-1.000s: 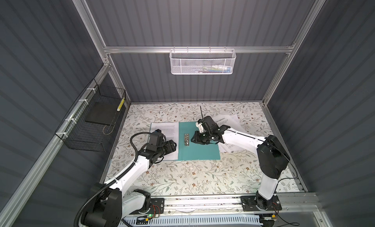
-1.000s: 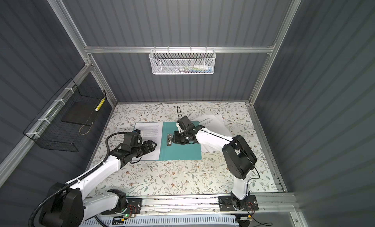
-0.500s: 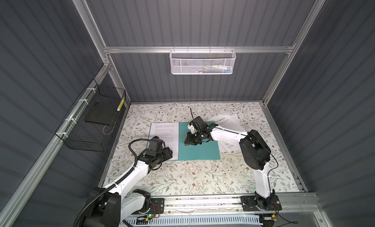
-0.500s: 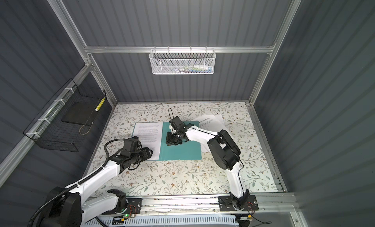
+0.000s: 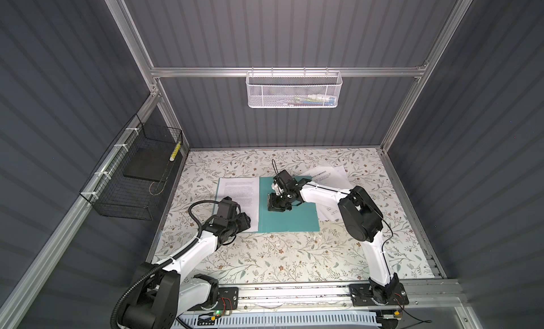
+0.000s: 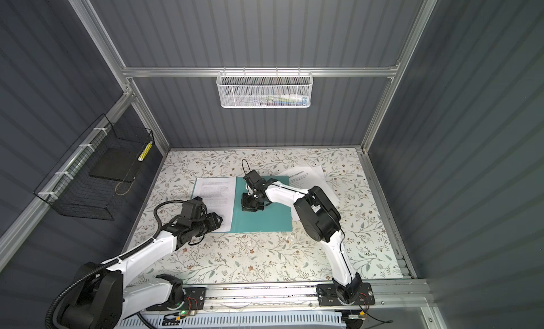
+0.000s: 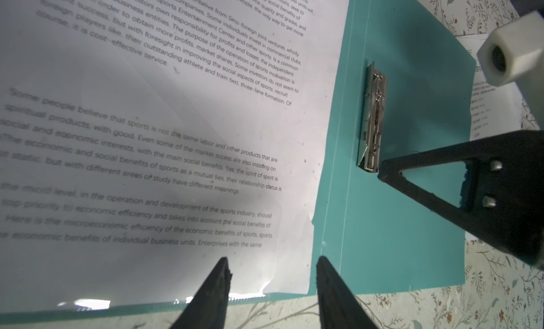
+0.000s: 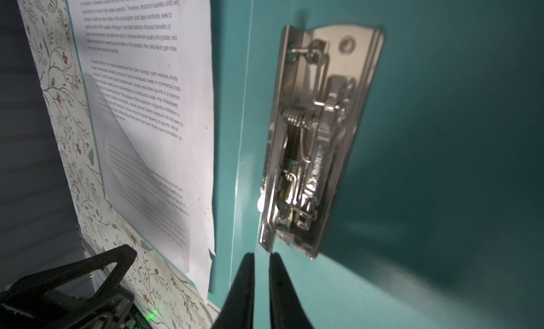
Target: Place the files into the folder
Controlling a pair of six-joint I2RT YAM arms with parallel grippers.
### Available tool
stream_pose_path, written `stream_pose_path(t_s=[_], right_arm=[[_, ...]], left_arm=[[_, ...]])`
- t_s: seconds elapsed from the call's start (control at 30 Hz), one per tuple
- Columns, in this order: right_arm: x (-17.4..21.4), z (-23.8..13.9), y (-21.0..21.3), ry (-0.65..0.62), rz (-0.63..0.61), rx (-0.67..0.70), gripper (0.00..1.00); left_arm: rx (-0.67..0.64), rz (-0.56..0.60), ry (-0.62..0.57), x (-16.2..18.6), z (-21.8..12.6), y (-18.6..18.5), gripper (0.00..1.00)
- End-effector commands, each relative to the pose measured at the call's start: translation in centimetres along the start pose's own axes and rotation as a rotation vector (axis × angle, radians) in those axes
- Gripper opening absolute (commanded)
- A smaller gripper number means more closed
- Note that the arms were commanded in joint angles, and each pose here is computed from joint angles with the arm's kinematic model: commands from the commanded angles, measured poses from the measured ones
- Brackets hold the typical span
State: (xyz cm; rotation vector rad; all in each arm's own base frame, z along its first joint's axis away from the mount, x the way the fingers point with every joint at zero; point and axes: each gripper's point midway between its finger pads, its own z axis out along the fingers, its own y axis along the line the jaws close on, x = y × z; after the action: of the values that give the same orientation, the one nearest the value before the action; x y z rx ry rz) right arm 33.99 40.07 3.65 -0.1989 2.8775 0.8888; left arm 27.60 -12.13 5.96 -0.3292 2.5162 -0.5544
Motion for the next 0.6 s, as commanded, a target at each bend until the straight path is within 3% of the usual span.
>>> stream_pose_path(t_s=[0.0,0.57], right_arm=[[-0.1,0.4,-0.4,0.012,0.002,0.014,0.15],[0.0,2.3,-1.4,0.027,0.049,-0.021,0.15]], left_arm=[[-0.007,-0.002,0.012,0.6,0.3,0.5,0.48],[-0.02,0.004,0.02,1.1,0.4,1.2,0.47]])
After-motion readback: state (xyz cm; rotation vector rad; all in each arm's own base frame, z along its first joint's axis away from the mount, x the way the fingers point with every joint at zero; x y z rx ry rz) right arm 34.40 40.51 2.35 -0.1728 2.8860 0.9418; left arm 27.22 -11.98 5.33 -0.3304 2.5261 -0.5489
